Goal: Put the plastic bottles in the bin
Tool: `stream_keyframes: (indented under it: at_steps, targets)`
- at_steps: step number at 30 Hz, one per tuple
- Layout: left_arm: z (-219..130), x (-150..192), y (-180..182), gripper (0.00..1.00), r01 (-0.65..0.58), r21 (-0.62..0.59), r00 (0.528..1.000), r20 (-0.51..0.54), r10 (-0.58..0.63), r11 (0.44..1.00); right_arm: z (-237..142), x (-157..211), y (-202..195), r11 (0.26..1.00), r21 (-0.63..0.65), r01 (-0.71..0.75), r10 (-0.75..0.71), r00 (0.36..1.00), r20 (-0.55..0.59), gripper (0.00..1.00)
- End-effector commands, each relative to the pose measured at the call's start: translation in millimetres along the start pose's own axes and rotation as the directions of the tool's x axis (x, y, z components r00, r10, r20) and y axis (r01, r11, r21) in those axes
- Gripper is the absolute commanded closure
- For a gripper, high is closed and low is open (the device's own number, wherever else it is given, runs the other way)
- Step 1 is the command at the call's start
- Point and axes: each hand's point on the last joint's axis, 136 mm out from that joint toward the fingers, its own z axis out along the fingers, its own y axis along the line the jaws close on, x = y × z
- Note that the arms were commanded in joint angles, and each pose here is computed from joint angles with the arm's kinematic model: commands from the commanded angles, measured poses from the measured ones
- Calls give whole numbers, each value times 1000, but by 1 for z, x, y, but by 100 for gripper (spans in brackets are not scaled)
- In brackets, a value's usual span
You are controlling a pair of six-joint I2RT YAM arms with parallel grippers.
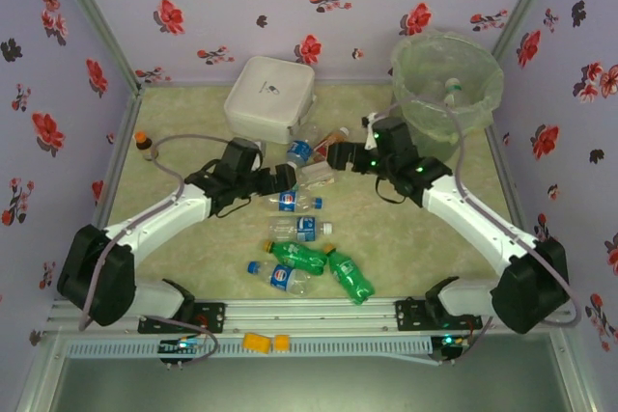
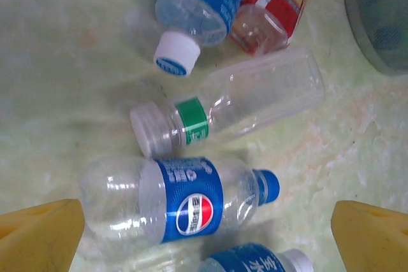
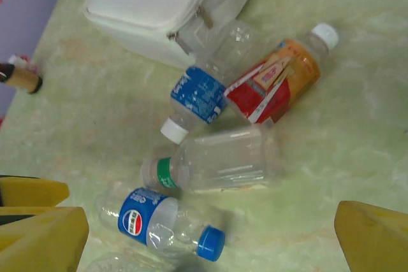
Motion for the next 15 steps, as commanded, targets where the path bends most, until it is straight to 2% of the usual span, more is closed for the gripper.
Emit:
stream_keyframes:
  at_steps: [1, 8, 11, 15]
  targets:
    - [-14, 4, 13, 0, 134, -78, 990, 63, -129, 988, 6, 6, -10, 999, 54, 2, -2, 1000, -5, 0]
    - [2, 8, 27, 0, 396, -14, 906, 168, -388, 918, 2, 11, -21, 995, 101, 12, -13, 1000, 8, 0]
    - [18, 10, 23, 0, 468, 28, 869, 164, -466, 883, -1, 10, -23, 994, 109, 15, -17, 1000, 24, 0]
    - [38, 15, 18, 0, 502, 15, 856, 135, -500, 865, -2, 15, -28, 992, 122, 17, -19, 1000, 19, 0]
